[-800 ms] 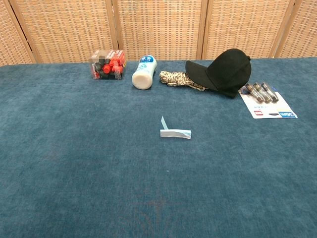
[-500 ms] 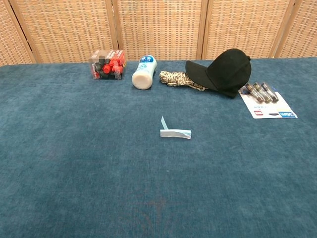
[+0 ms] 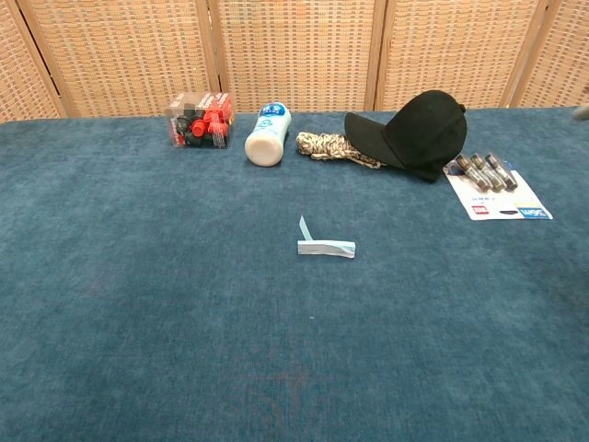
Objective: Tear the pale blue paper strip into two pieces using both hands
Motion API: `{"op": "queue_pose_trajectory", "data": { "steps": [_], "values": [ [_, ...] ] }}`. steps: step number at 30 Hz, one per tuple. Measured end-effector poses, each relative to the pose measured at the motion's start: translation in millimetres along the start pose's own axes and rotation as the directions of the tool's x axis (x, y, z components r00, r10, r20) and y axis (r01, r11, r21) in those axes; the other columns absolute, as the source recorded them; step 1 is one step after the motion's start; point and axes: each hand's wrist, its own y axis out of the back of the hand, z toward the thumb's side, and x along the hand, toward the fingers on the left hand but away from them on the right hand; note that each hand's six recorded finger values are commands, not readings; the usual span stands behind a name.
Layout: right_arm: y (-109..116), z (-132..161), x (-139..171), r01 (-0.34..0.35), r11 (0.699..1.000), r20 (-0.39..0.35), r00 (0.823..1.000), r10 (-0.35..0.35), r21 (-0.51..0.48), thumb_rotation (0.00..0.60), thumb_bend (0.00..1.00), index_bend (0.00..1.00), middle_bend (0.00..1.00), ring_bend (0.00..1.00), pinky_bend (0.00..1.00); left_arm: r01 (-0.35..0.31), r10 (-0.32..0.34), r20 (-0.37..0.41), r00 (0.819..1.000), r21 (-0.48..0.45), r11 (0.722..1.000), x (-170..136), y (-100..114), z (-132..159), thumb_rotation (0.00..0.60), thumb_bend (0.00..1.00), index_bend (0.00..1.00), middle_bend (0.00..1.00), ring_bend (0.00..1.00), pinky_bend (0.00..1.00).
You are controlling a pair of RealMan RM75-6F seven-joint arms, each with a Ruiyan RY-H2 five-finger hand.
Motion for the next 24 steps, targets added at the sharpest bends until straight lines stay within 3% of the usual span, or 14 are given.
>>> {"op": "queue_pose_trajectory", "data": {
  "steps": [5, 11, 16, 24],
  "values": [
    [-10, 38, -56, -0.093, 0.995, -0.052, 0.994, 0.091, -0.035, 0.6, 0.01, 0.3, 0.0, 0.0, 0.0, -0.002, 0.002, -0.011, 1.0, 0.005, 1.0, 2, -1, -1, 0.6, 0.0, 0.0, 0.0, 0.0, 0.0],
    [-32, 93, -107, -0.198, 0.975, -0.104, 0.977, 0.187, -0.102, 0.6, 0.18, 0.4, 0.0, 0.0, 0.0, 0.016, -0.016, -0.028, 0.999, 0.021, 1.0, 8, -7, -4, 0.6, 0.0, 0.0, 0.0, 0.0, 0.0],
    [-47, 141, -140, -0.218, 0.972, -0.138, 0.969, 0.204, -0.092, 0.6, 0.26, 0.4, 0.0, 0.0, 0.0, 0.024, -0.023, -0.052, 0.998, 0.024, 0.999, 12, -10, -8, 0.6, 0.0, 0.0, 0.0, 0.0, 0.0],
    [-65, 172, -159, -0.234, 0.965, -0.097, 0.97, 0.224, -0.117, 0.6, 0.31, 0.41, 0.0, 0.0, 0.0, 0.036, -0.035, -0.07, 0.997, 0.024, 0.999, 15, -13, -12, 0.6, 0.0, 0.0, 0.0, 0.0, 0.0]
  ]
}}
